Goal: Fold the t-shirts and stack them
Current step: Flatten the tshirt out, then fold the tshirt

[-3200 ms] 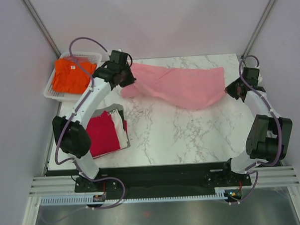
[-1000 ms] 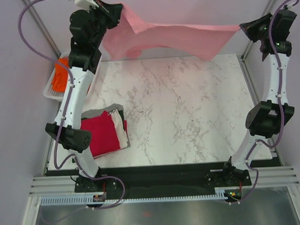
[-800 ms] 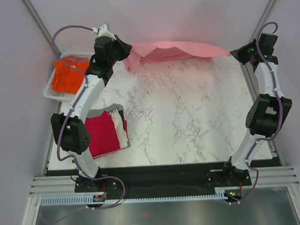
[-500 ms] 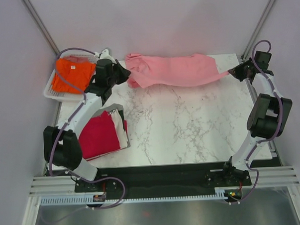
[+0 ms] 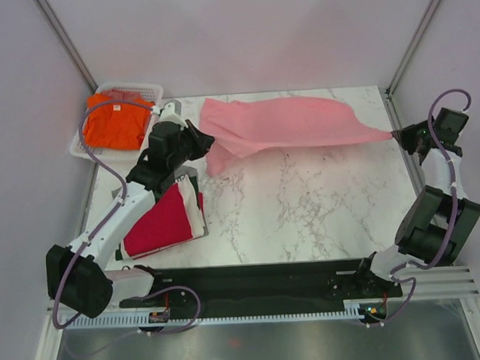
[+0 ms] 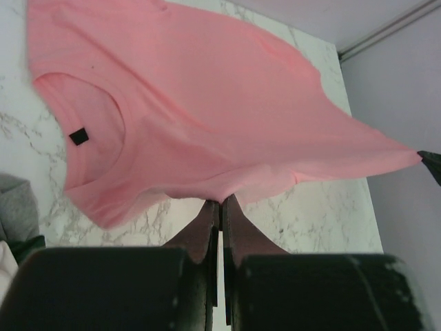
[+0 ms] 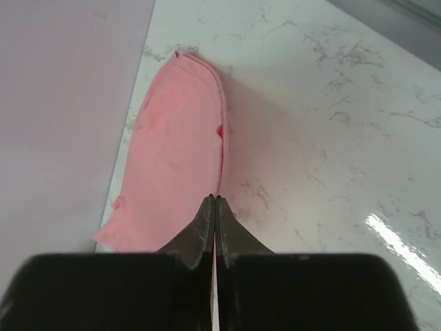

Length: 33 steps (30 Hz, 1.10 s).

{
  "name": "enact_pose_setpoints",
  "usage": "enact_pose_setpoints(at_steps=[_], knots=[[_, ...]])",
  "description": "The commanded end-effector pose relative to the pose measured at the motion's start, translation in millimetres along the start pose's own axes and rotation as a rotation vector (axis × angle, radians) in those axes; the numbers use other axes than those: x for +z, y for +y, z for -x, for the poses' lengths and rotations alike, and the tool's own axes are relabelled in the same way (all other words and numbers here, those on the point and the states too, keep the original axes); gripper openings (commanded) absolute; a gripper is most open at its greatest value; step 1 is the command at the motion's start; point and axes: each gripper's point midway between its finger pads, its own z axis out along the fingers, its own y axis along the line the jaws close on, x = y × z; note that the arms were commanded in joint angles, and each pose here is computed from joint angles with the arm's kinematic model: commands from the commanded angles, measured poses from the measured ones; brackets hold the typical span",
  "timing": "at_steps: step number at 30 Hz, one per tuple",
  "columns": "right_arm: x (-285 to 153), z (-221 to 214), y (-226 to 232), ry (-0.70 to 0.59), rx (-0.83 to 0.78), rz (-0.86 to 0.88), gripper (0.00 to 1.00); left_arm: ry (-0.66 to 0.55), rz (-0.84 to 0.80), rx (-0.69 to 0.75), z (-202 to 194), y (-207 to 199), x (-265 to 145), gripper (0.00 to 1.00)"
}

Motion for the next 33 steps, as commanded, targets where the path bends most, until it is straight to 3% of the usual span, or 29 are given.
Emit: enact_pose_setpoints(at_steps=[1, 13, 20, 33], knots=[[-15, 2, -22, -0.038, -0.027, -0.029, 0.0, 0.052, 0.038, -0.02, -26, 5, -18, 0.02], [-57, -34, -75, -0.069, -0.119, -0.161, 0.0, 0.187, 0.084, -0.033, -100, 28, -54, 0.02], [-48, -39, -77, -0.049, -0.133, -0.163, 0.0, 0.178, 0.124, -0.025, -96, 33, -54, 0.02], [2, -36, -72, -0.025, -0.14, -0.255, 0.0, 0.214, 0.254, 0.022, -77, 36, -3, 0.02]])
